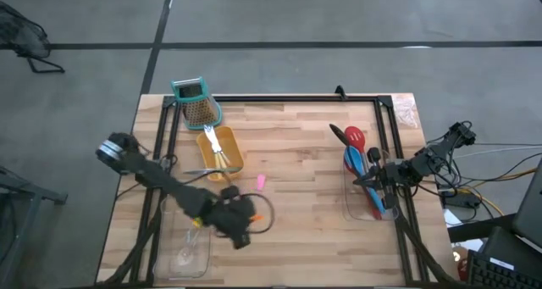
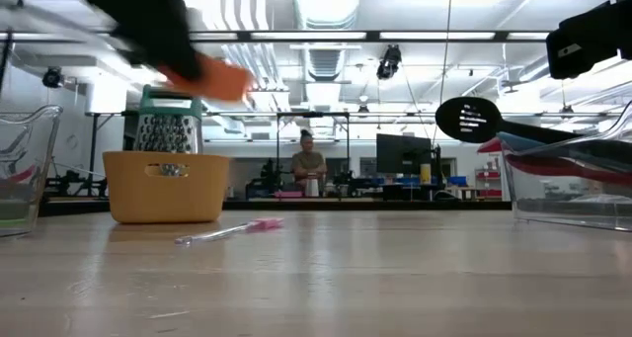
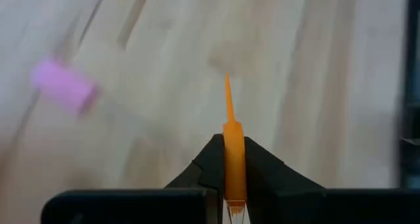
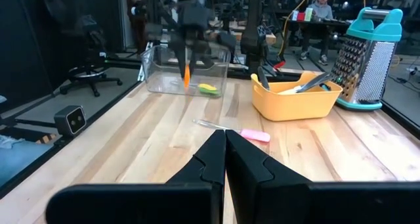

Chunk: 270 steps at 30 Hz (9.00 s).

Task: Pick & Place Kitchen Items
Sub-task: Put the orange spatula into the left transparent bin, then put the pink spatula into the left transparent bin

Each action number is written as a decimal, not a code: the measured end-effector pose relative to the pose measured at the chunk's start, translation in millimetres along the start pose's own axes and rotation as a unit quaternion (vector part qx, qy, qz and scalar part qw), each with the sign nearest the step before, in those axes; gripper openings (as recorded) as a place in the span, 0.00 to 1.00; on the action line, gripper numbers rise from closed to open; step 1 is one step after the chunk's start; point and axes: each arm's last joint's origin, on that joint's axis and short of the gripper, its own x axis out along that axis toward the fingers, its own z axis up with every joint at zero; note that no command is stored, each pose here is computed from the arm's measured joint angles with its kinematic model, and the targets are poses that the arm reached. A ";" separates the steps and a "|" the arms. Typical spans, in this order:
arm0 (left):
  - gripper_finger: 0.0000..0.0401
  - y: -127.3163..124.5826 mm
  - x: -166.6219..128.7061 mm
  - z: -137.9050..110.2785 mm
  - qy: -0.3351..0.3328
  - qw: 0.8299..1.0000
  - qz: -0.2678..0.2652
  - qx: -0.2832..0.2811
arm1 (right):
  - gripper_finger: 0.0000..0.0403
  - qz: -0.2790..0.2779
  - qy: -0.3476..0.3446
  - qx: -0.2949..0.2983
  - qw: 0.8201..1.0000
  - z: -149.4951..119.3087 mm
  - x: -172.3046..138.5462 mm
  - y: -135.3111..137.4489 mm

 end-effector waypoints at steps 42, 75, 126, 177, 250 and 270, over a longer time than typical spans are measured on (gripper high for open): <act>0.09 -15.0 -66.6 -126.4 0.108 0.951 0.222 -0.185 | 0.02 0.000 0.000 0.001 1.000 -0.1 0.0 0.0; 0.31 -26.0 -97.6 -80.1 -0.046 0.975 0.144 -0.163 | 0.02 0.000 0.000 0.000 1.000 0.0 0.0 0.0; 0.53 50.6 105.8 22.6 -0.109 0.925 0.315 -0.183 | 0.02 0.000 0.000 0.001 1.000 0.0 0.0 0.0; 0.53 54.4 114.1 28.2 0.019 0.945 0.220 -0.240 | 0.02 0.000 0.000 0.001 1.000 0.0 0.0 0.0; 0.46 37.9 110.7 40.8 0.027 0.979 0.171 -0.110 | 0.02 0.000 0.000 0.000 1.000 0.0 0.0 0.0; 0.43 55.1 119.7 27.5 0.083 0.978 0.155 -0.112 | 0.02 0.000 0.000 0.001 1.000 -0.1 0.0 0.0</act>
